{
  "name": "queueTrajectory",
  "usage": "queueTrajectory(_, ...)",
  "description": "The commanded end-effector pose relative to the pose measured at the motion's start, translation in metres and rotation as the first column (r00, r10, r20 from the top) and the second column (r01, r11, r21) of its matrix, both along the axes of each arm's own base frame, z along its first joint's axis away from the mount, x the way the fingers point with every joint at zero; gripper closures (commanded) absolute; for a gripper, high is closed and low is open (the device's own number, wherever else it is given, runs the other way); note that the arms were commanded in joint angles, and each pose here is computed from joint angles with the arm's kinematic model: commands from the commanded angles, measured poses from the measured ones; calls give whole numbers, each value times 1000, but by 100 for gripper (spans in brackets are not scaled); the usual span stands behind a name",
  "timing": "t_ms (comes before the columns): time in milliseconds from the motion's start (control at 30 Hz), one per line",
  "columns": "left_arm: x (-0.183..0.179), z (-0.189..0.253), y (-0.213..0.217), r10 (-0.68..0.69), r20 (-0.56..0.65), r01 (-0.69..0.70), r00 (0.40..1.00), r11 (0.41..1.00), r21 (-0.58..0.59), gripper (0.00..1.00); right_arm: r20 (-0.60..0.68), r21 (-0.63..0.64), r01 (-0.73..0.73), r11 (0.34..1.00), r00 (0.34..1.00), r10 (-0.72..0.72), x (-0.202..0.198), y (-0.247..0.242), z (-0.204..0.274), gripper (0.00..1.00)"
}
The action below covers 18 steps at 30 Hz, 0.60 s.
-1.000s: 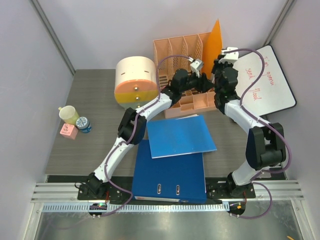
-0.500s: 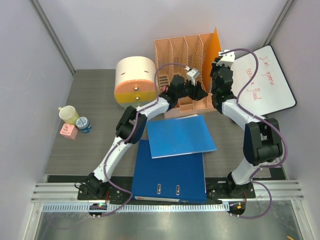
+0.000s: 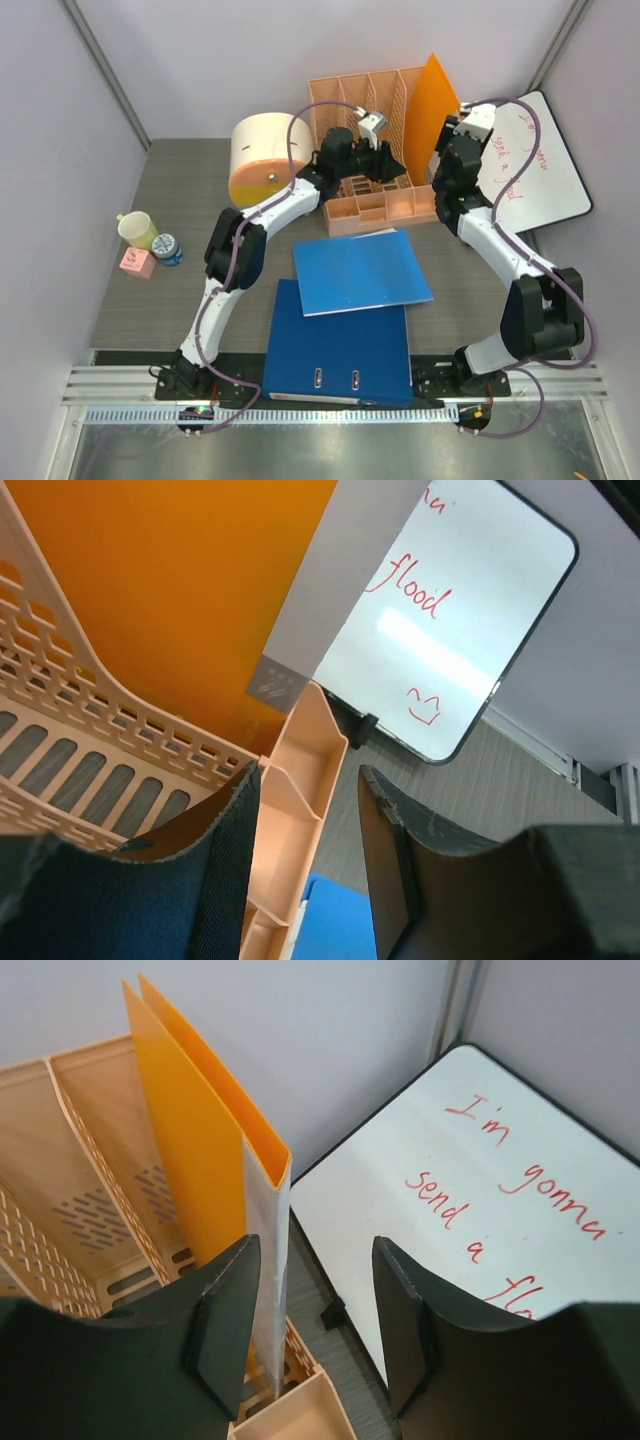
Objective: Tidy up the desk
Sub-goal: Place the folder in the storage box.
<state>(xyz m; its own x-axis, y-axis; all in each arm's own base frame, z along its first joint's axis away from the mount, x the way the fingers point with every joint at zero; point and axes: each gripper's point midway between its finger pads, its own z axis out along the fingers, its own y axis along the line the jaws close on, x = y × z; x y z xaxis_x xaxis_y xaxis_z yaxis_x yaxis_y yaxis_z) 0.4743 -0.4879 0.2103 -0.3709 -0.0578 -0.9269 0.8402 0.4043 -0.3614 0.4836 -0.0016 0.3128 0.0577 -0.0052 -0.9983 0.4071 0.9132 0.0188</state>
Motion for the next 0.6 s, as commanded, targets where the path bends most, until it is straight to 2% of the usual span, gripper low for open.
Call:
queueTrajectory(0, -13, 58, 16, 8, 73, -7, 997, 1000, -4, 55, 89, 57, 41, 998, 995, -46, -37, -5, 37, 47)
queueTrajectory(133, -14, 78, 36, 38, 87, -39, 995, 999, 15, 55, 78, 54, -12, 998, 997, 7, -56, 12, 38, 49)
queueTrajectory(233, -18, 81, 54, 68, 96, -78, 993, 992, 98, 55, 51, 49, -88, 995, 995, 86, -72, 41, 36, 50)
queueTrajectory(300, -28, 63, 68, 61, 69, -74, 996, 975, 210, 52, -15, 36, -108, 994, 994, 108, -80, 51, 26, 48)
queueTrajectory(333, -37, 66, 73, 47, 72, -63, 996, 969, 237, 51, -6, 87, -127, 988, 992, 128, -84, 64, 31, 48)
queueTrajectory(367, -43, 61, 80, 39, 64, -56, 997, 959, 276, 51, -110, 87, -120, 989, 985, 129, -89, 65, 10, 48)
queueTrajectory(400, -55, 37, 94, 23, 28, -32, 999, 929, 368, 51, -171, 100, -118, 988, 976, 134, -92, 68, -2, 49)
queueTrajectory(433, -64, 45, 104, 19, 40, -33, 999, 922, 386, 51, -199, 132, -106, 986, 971, 131, -94, 69, -1, 49)
queueTrajectory(467, -72, 39, 112, -3, 47, -18, 999, 903, 430, 51, -301, 180, -71, 981, 946, 124, -108, 67, -27, 48)
queueTrajectory(500, -85, 15, 126, -12, 1, 10, 1000, 870, 494, 53, -334, 208, -65, 976, 933, 133, -117, 67, -33, 48)
queueTrajectory(567, -102, 18, 145, -50, 25, 28, 998, 835, 549, 56, -414, 327, -34, 944, 893, 175, -144, 72, -63, 47)
